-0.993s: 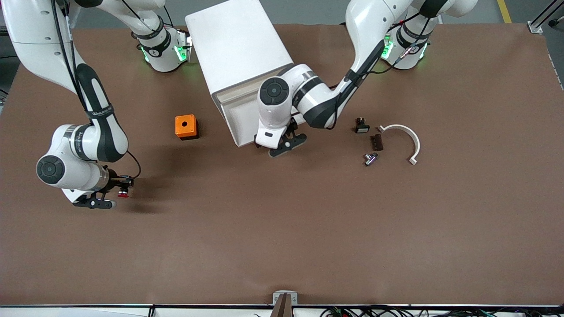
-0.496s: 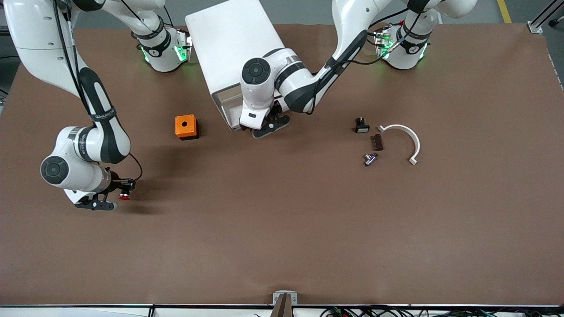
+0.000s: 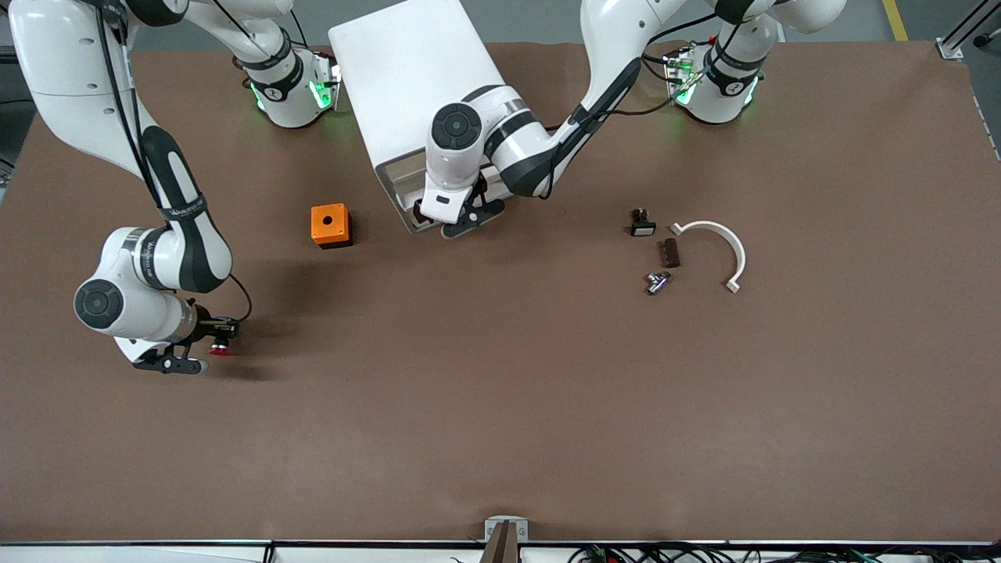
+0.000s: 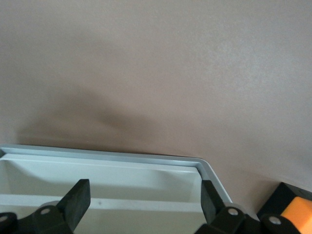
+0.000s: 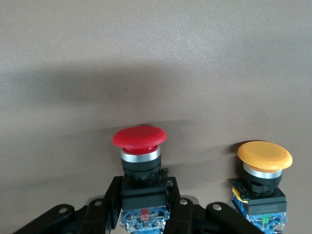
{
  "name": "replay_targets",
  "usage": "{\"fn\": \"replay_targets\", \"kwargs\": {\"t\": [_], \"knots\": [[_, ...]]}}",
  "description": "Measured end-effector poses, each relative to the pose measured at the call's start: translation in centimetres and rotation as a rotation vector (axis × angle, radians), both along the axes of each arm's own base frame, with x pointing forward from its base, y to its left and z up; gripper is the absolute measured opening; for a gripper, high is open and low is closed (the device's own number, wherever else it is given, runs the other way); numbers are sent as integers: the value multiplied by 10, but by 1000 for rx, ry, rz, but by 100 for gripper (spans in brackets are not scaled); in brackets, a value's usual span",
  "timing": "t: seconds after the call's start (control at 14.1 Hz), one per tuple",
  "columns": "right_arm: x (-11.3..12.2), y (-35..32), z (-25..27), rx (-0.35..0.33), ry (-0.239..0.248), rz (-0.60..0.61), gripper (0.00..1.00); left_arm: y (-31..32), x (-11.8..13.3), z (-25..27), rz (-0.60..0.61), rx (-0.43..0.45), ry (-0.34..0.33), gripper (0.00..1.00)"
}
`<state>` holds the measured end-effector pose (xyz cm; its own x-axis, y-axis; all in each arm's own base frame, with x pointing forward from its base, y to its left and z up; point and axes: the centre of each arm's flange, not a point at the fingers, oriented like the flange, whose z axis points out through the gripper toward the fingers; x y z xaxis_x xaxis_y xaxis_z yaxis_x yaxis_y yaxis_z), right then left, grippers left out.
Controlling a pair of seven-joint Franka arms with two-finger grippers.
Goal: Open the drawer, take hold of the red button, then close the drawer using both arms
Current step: 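Push the drawer shut with the left gripper while the right gripper releases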
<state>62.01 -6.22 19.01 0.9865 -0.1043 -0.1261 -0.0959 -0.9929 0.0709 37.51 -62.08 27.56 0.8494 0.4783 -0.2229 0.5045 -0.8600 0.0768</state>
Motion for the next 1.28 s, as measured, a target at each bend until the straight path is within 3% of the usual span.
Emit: {"fn": "replay_targets", "kwargs": {"t": [0.21, 0.57, 0.64, 0.71, 0.99, 1.28], "knots": [[0, 0, 0, 0, 0, 0, 45, -5, -7, 0, 3, -12, 13, 100], [3, -3, 7, -2, -14, -4, 89, -5, -7, 0, 3, -15, 8, 100], [5, -3, 12, -3, -23, -4, 99, 1, 5, 0, -1, -20, -1, 100], [7, -3, 19, -3, -33, -4, 100, 12, 23, 2, -10, -27, -12, 100], [9, 3, 74, 8, -34, -2, 100, 95, 127, 28, -105, -53, -66, 100], [2, 29, 150, 21, -40, 31, 100, 191, 201, 60, -217, -47, -104, 100]]}}
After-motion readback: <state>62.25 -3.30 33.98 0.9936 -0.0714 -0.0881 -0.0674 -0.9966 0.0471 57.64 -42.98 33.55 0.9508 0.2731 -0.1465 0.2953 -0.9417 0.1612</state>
